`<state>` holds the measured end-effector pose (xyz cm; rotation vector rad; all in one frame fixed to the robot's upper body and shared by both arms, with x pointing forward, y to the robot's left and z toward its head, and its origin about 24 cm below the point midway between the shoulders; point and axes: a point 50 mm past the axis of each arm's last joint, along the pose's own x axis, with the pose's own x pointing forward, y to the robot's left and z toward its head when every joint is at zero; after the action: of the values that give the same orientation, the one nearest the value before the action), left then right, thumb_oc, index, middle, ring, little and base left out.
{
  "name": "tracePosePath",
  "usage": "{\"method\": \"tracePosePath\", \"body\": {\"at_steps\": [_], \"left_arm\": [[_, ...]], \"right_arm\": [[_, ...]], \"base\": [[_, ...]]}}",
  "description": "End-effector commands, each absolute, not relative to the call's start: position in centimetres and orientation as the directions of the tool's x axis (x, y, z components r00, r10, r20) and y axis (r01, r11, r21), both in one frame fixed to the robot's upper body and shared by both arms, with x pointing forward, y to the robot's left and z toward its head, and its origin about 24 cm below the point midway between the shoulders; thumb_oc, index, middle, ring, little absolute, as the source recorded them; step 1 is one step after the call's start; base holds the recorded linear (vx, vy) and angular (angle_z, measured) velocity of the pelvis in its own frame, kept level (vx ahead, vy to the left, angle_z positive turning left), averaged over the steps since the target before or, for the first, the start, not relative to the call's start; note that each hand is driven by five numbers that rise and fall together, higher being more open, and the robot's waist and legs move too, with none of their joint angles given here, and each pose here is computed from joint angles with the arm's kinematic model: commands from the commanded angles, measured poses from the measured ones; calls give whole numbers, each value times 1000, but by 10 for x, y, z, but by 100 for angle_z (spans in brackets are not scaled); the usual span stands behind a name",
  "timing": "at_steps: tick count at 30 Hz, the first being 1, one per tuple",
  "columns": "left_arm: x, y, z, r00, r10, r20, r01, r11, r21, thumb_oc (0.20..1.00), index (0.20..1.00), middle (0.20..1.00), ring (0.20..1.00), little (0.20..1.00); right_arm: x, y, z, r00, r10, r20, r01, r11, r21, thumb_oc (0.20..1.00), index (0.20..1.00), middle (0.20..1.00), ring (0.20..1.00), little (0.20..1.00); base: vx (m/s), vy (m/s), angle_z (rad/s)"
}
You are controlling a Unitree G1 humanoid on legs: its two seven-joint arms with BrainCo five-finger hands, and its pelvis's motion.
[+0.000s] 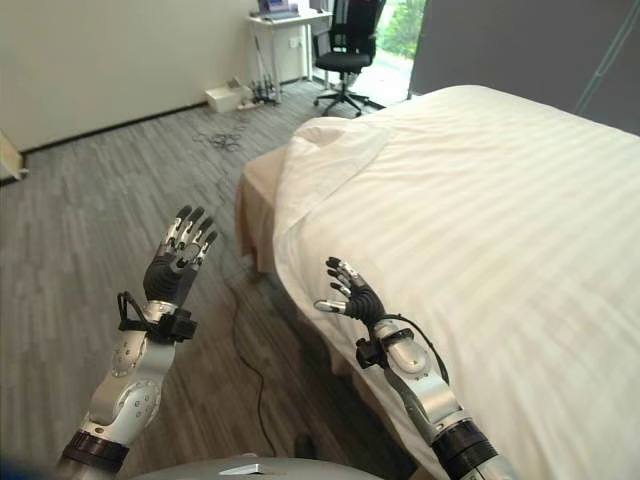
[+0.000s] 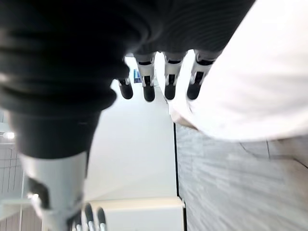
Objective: Making the bed.
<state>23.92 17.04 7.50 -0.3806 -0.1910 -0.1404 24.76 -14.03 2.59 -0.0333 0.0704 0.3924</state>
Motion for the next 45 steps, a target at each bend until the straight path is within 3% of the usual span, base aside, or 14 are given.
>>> {"method": "tracePosePath", "body": {"at_steps": [1, 17, 27, 38, 39, 45], "left_arm": [[249, 174, 98, 942, -71, 329, 180, 932, -315, 1000, 1000, 1000, 1000, 1000], [251, 161, 88, 944, -179, 279, 248, 940, -236, 1000, 1000, 1000, 1000, 1000], [237, 196, 68, 981, -36, 192, 77, 974, -211, 1000, 1000, 1000, 1000, 1000], [240, 194, 77, 971, -38, 238, 91, 972, -217, 1000, 1000, 1000, 1000, 1000], [231, 223, 61, 988, 30, 151, -15, 995, -101, 1000, 1000, 1000, 1000, 1000], [228, 216, 50, 993, 43, 109, -21, 981, -194, 1000, 1000, 1000, 1000, 1000]], "right_arm": [[272, -116, 74, 878, 453, 151, -444, 891, -92, 1000, 1000, 1000, 1000, 1000], [262, -139, 69, 919, 367, 144, -362, 930, -61, 1000, 1000, 1000, 1000, 1000], [261, -143, 77, 909, 377, 177, -366, 926, -91, 1000, 1000, 1000, 1000, 1000], [262, -146, 77, 912, 368, 181, -360, 930, -77, 1000, 1000, 1000, 1000, 1000], [227, -228, 52, 997, 17, 82, -15, 1000, -27, 1000, 1000, 1000, 1000, 1000], [226, -236, 49, 998, 14, 61, -13, 999, -29, 1000, 1000, 1000, 1000, 1000]], "base": [[430, 216, -26], [181, 29, 51], [38, -58, -19], [-17, -38, -16], [47, -106, -4], [84, -158, 12]]}}
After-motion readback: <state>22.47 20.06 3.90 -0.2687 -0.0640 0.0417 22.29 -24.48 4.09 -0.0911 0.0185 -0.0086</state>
